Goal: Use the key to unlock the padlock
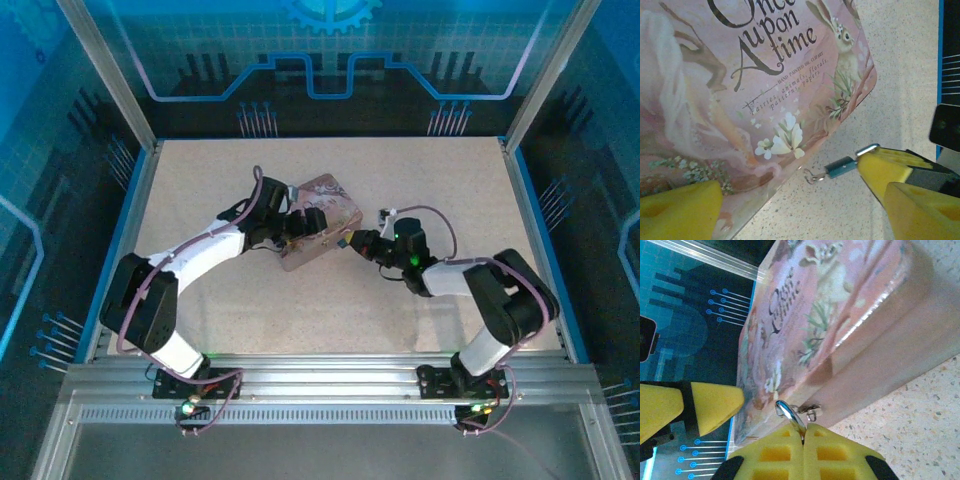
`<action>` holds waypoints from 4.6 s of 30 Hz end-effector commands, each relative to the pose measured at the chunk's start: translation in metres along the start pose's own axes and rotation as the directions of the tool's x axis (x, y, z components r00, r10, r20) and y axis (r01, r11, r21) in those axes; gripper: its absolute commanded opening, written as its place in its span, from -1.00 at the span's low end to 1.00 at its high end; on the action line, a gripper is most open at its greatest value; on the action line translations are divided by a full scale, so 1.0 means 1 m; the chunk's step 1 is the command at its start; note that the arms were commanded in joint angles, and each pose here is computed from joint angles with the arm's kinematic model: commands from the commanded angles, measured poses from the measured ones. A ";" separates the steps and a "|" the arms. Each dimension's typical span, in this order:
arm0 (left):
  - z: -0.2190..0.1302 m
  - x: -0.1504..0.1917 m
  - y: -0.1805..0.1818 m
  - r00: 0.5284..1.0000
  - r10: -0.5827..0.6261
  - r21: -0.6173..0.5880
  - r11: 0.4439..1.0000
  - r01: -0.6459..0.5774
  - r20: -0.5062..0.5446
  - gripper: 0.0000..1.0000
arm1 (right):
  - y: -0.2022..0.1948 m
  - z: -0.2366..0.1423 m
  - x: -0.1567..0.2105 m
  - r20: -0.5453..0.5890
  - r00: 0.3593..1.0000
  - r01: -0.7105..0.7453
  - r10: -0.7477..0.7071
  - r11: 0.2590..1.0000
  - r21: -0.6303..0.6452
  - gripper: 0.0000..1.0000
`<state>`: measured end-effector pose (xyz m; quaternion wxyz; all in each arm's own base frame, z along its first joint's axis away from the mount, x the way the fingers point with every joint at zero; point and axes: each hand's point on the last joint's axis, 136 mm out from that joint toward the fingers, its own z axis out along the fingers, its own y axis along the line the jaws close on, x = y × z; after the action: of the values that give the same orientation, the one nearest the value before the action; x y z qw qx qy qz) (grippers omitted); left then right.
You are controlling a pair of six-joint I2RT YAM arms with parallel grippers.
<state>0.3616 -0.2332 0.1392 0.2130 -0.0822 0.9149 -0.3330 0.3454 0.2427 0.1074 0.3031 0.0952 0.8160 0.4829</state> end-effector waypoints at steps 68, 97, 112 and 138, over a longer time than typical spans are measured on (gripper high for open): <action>-0.114 0.016 0.058 0.897 0.079 -0.004 0.996 -0.085 0.434 0.98 | -0.068 -0.097 0.123 -0.702 0.712 0.402 -0.003 0.821 0.405 -0.94; -0.114 0.010 0.058 0.901 0.072 -0.010 0.997 -0.075 0.428 0.98 | -0.082 -0.088 0.124 -0.719 0.694 0.412 0.039 0.797 0.441 -0.63; -0.130 0.000 0.056 0.887 0.046 -0.023 0.999 -0.040 0.459 0.98 | -0.042 -0.104 0.073 -0.598 0.787 0.468 -0.150 0.776 0.423 -0.18; -0.194 -0.062 0.098 0.555 0.522 -0.542 0.828 -0.146 0.648 0.98 | -0.072 -0.200 -0.067 -0.049 0.874 0.404 -0.484 0.666 0.627 1.00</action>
<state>0.3253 -0.0481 0.2316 0.5861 -0.1016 0.7995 -0.0840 0.2780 0.0423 0.1351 0.3587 0.0290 0.9244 0.1264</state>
